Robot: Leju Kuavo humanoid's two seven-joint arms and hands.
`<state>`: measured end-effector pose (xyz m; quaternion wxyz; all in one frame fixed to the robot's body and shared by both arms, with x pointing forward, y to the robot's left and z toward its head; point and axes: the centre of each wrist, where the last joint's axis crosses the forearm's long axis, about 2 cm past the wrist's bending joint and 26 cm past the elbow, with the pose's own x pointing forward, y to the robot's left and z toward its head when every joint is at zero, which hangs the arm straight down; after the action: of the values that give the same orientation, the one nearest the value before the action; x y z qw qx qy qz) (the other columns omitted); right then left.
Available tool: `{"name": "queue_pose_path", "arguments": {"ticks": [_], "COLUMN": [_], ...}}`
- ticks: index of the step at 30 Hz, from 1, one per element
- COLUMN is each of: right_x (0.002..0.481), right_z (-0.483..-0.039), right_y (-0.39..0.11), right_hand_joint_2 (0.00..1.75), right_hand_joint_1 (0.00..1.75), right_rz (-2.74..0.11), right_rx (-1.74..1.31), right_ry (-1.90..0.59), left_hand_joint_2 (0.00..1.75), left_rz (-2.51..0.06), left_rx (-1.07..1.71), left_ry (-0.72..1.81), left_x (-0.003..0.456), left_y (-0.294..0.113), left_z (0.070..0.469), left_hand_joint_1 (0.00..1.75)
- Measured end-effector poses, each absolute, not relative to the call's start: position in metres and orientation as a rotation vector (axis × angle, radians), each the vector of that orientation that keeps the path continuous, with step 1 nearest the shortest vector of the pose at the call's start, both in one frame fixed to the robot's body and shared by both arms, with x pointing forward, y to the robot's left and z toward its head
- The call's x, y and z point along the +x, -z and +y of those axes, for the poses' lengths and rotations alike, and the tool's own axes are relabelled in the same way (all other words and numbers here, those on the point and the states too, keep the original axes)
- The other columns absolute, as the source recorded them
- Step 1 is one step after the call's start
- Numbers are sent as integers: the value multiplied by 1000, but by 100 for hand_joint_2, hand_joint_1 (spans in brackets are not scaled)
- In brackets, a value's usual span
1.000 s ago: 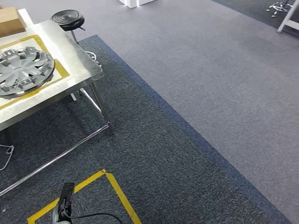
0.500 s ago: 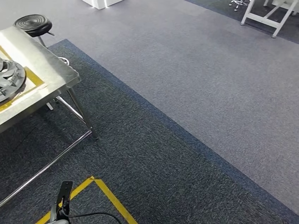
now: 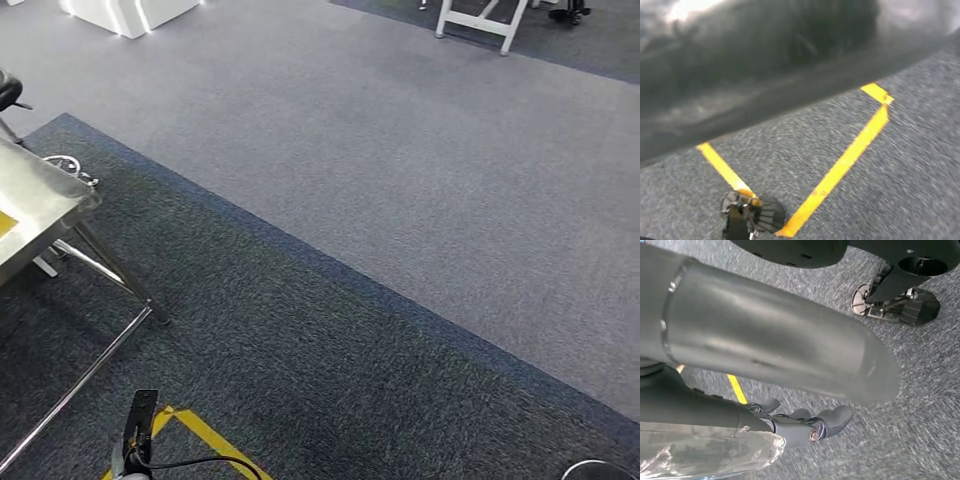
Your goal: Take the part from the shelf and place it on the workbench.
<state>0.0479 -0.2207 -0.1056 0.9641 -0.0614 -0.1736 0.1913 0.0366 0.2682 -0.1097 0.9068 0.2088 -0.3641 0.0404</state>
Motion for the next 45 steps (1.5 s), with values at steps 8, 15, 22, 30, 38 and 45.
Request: {"name": "queue_pose_path", "arguments": {"ticks": [8, 15, 22, 30, 38, 45], "right_x": [45, 47, 47, 47, 44, 45], "right_z": [-221, -221, -221, -221, -221, -222], "right_y": [106, 106, 106, 106, 106, 106], "right_hand_joint_2": [0, 0, 0, 0, 0, 0], "right_hand_joint_1": [0, 0, 0, 0, 0, 0], "right_rz": [-344, -344, -341, -338, -329, -323], "right_rx": [-127, -135, -140, -149, -155, -157], "right_ry": [-386, -369, -358, -325, -303, -290], "left_hand_joint_2": [0, 0, 0, 0, 0, 0], "left_rz": [-748, -707, -675, -585, -578, -589], "left_rx": [429, 433, 432, 425, 424, 415], "left_ry": [-84, -89, -94, -92, -93, -106], "left_x": [38, 35, 37, 31, 31, 28], "left_y": [110, 110, 109, 110, 110, 110], "left_z": [267, 267, 265, 264, 264, 265], "left_hand_joint_1": [0, 0, 0, 0, 0, 0]}}
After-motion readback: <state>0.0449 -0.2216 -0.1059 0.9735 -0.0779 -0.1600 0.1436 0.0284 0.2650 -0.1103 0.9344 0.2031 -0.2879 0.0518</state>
